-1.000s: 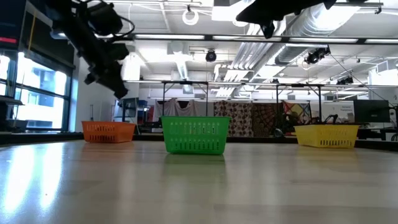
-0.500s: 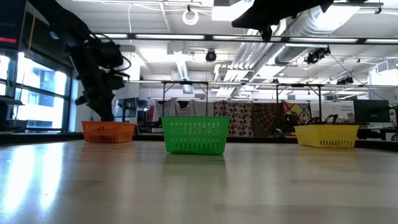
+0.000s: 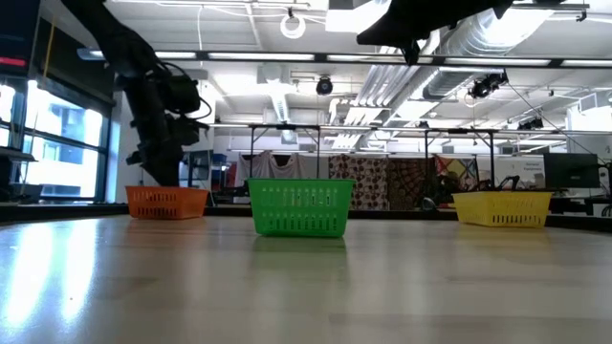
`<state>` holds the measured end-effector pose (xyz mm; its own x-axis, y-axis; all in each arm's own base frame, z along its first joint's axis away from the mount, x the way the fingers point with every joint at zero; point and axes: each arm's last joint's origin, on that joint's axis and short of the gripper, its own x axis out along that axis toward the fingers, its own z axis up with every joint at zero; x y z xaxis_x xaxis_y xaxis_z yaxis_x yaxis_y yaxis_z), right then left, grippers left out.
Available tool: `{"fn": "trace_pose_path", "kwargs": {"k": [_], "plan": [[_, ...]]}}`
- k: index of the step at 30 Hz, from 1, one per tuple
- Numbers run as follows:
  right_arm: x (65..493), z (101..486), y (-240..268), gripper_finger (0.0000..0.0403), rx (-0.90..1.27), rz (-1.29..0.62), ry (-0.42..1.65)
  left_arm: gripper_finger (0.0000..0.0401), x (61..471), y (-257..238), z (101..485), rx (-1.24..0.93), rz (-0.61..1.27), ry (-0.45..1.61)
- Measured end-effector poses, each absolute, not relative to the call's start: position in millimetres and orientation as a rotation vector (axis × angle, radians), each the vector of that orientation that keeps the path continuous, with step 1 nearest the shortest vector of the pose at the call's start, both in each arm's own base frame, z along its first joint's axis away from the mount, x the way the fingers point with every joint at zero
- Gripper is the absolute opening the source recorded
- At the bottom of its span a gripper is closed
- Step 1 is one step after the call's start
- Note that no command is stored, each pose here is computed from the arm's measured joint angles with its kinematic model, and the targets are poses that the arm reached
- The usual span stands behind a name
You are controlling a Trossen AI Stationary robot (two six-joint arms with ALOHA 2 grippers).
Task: Sort rubber bands into baskets
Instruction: Put the black rubber band into the orange bin, then return to Home Position
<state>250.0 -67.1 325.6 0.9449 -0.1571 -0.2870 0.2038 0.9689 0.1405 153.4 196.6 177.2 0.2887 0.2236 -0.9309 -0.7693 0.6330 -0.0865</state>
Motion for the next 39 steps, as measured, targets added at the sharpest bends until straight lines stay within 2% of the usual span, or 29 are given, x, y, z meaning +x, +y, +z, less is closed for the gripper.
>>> {"fn": "trace_pose_path", "kwargs": {"k": [10,15,19,24,26,34,39], "plan": [[250,326,-67,0.0000,0.159,-0.184,0.280,0.0146,153,196,198,-0.574,0.749,1.020],[248,322,-68,0.0000,0.167,-0.191,0.316,0.0162,149,185,211,-0.557,0.736,1.011],[247,319,-71,0.0000,0.135,-0.220,0.356,0.0128,150,168,234,-0.454,0.717,0.858],[248,324,-71,0.0000,0.011,-0.183,0.308,0.0034,152,138,260,-0.344,0.655,0.591],[248,325,-71,0.0000,0.002,-0.150,0.296,0.0009,152,126,264,-0.301,0.611,0.529],[247,322,-72,0.0000,-0.015,-0.101,0.324,0.0002,158,89,273,-0.100,0.450,0.251],[247,320,-70,0.0000,0.003,-0.096,0.354,0.0001,159,76,267,-0.064,0.395,0.142]]}}
